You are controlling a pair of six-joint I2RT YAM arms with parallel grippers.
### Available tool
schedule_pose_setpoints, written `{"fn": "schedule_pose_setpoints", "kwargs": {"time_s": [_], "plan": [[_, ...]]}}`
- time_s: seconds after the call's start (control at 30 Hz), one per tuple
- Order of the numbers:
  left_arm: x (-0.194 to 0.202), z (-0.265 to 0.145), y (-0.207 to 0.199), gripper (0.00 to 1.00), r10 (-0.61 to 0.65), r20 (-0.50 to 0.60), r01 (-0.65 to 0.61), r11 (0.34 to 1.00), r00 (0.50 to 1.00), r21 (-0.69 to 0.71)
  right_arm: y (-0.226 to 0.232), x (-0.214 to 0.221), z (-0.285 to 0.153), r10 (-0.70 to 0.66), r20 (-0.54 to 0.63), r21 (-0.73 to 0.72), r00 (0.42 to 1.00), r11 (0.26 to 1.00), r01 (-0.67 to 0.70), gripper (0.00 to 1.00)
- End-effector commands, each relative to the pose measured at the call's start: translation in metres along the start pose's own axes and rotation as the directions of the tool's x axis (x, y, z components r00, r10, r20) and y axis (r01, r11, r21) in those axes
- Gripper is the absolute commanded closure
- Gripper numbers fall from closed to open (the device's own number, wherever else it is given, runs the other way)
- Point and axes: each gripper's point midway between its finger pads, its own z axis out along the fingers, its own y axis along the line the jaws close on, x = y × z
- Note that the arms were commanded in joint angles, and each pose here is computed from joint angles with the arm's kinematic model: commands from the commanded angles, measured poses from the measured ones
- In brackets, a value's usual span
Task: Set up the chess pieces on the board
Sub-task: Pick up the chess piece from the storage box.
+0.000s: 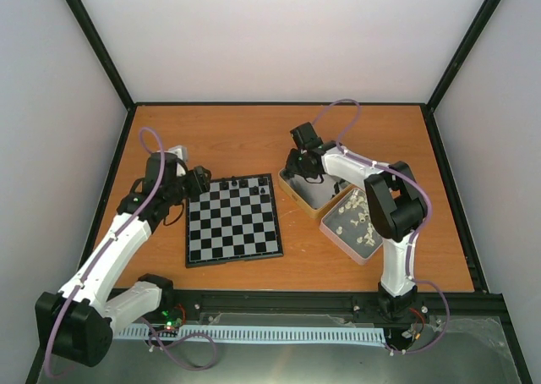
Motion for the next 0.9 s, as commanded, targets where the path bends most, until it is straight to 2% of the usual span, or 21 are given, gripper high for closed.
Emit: {"fn": "schedule_pose_setpoints", "kwargs": {"time_s": [0.0, 0.27, 0.57, 0.87], "plan": [[-0.018, -0.004, -0.005, 0.33, -0.011, 0.042, 0.011, 1.000, 0.999, -0.005, -0.001, -0.003, 0.005, 0.047, 0.027, -0.005, 0.999, 0.999, -0.047, 0.85], [-0.020, 0.004, -0.005, 0.33, -0.007, 0.030, 0.007, 1.000, 1.000, -0.012, 0.001, 0.007, 0.021, 0.072, -0.027, -0.014, 0.997, 0.997, -0.073, 0.69], [-0.021, 0.007, -0.005, 0.33, 0.002, 0.026, -0.002, 1.000, 1.000, -0.019, -0.015, -0.003, 0.033, -0.040, -0.004, 0.106, 0.999, 0.994, 0.041, 0.67], [-0.021, 0.007, -0.006, 0.33, 0.003, 0.025, -0.003, 1.000, 1.000, -0.016, -0.040, -0.006, 0.025, -0.150, -0.007, 0.237, 0.989, 0.960, 0.147, 0.67]]}}
